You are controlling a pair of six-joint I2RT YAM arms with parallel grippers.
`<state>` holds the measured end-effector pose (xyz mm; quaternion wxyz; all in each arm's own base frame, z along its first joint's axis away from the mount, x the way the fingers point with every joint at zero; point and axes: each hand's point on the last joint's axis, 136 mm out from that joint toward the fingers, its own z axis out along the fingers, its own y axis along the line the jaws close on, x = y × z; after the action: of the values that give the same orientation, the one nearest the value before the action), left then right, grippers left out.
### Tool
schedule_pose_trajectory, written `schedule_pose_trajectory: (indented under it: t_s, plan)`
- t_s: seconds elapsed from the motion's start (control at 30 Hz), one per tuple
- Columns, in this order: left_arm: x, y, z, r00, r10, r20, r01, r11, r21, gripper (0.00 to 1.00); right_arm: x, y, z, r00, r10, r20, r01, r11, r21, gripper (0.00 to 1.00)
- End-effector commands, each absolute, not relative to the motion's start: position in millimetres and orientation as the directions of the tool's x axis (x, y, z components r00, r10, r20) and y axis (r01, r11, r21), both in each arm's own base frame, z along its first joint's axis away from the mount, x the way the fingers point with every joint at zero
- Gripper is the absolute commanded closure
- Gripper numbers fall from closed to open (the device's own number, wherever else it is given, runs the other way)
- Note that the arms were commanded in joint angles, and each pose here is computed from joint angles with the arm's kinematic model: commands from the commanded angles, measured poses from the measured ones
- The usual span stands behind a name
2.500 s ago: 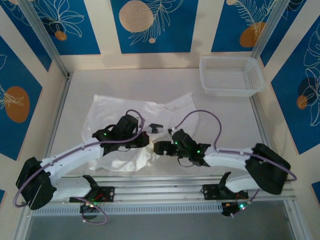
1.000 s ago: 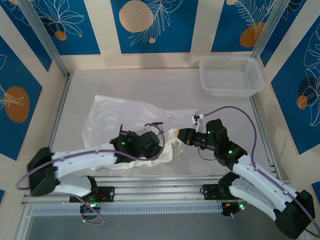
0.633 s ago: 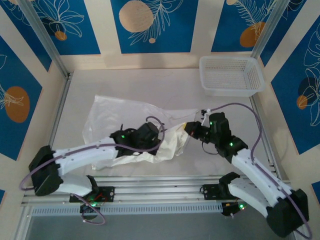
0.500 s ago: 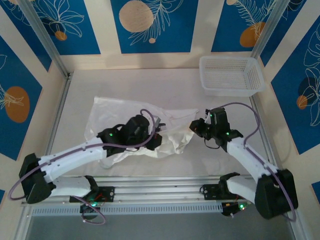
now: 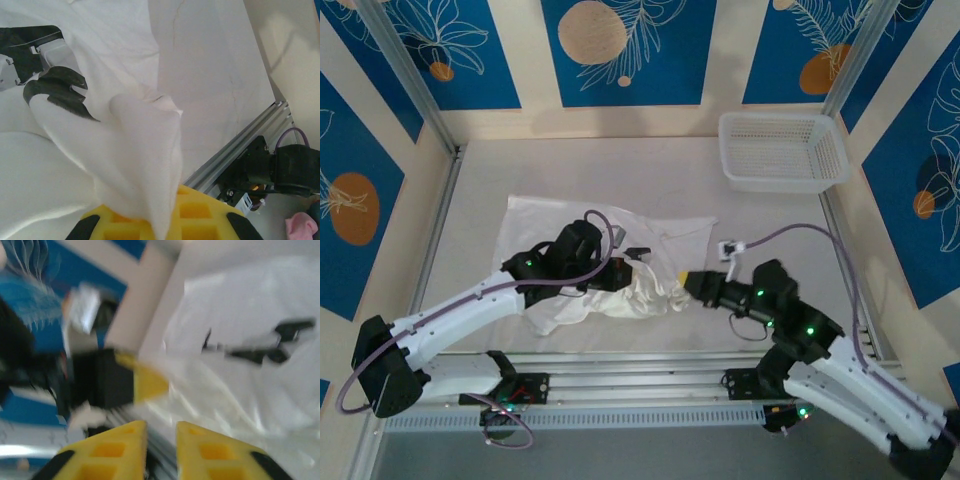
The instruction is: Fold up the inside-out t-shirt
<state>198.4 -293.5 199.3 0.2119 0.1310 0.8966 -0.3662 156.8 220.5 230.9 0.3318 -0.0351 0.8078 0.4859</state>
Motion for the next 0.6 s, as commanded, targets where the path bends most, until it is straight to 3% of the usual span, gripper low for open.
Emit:
schedule_pose_trajectory:
  t_s: [0.0, 0.13, 0.27, 0.57]
  plan:
    - [198.2, -293.3, 203.8, -0.889, 0.073, -0.451, 0.372, 0.689, -0.622, 1.00, 167.1, 221.6, 191.7, -0.694, 0.170, -0.700, -0.387, 0.732, 0.561, 0.67]
    - [196.7, -291.9, 205.7, -0.893, 0.074, -0.444, 0.367, 0.691, -0.622, 1.00, 189.6, 246.5, 185.2, -0.502, -0.009, -0.865, -0.518, 0.804, 0.293, 0.54]
    - [195.4, -288.7, 207.1, -0.894, 0.065, -0.444, 0.360, 0.695, -0.623, 1.00, 205.4, 280.5, 187.3, -0.340, -0.122, -0.933, -0.648, 0.749, 0.138, 0.45]
    - [196.9, -281.6, 209.8, -0.885, 0.052, -0.462, 0.359, 0.709, -0.607, 1.00, 218.4, 314.5, 146.9, -0.456, -0.180, -0.872, -0.703, 0.673, 0.229, 0.52]
